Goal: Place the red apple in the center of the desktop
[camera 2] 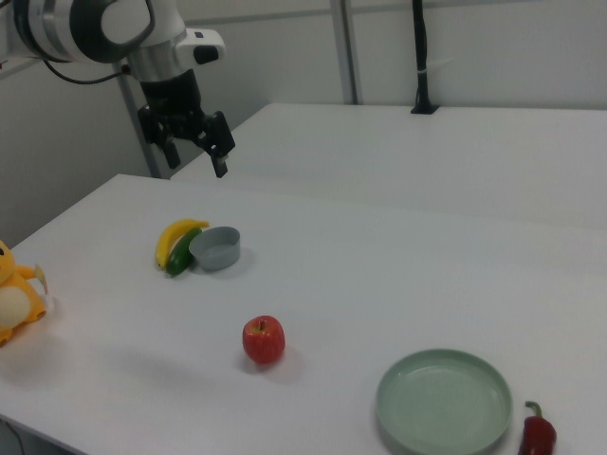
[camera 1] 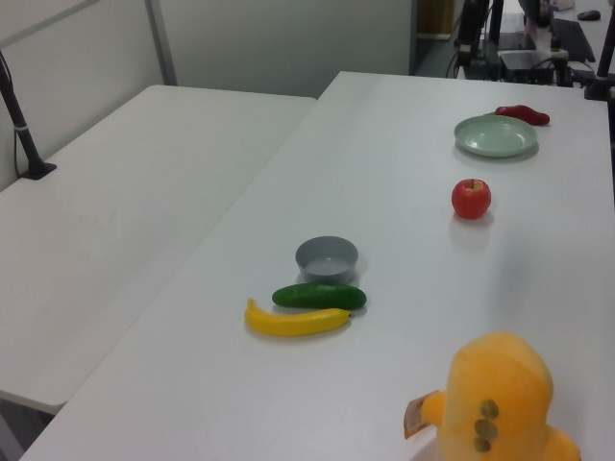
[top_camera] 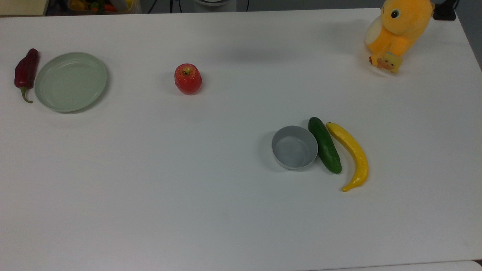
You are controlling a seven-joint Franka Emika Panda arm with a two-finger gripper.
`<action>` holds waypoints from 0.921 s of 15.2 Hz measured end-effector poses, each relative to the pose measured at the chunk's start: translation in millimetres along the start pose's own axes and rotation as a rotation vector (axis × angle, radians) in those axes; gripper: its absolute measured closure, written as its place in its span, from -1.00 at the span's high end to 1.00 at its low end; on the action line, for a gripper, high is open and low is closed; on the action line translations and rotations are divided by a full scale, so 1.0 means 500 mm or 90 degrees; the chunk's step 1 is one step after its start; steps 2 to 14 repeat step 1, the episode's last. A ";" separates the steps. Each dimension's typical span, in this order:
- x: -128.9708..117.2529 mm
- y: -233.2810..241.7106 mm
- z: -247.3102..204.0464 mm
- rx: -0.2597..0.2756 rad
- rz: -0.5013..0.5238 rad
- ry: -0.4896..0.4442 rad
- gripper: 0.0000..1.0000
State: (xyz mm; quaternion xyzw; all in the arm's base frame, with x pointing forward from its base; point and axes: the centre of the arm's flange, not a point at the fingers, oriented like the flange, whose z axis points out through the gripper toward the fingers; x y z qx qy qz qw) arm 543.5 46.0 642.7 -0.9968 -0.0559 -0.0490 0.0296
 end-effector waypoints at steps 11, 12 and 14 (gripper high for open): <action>0.003 0.005 0.001 0.000 -0.002 0.004 1.00; 0.003 0.005 0.001 0.000 -0.002 0.004 1.00; 0.003 0.005 0.001 0.000 -0.002 0.004 1.00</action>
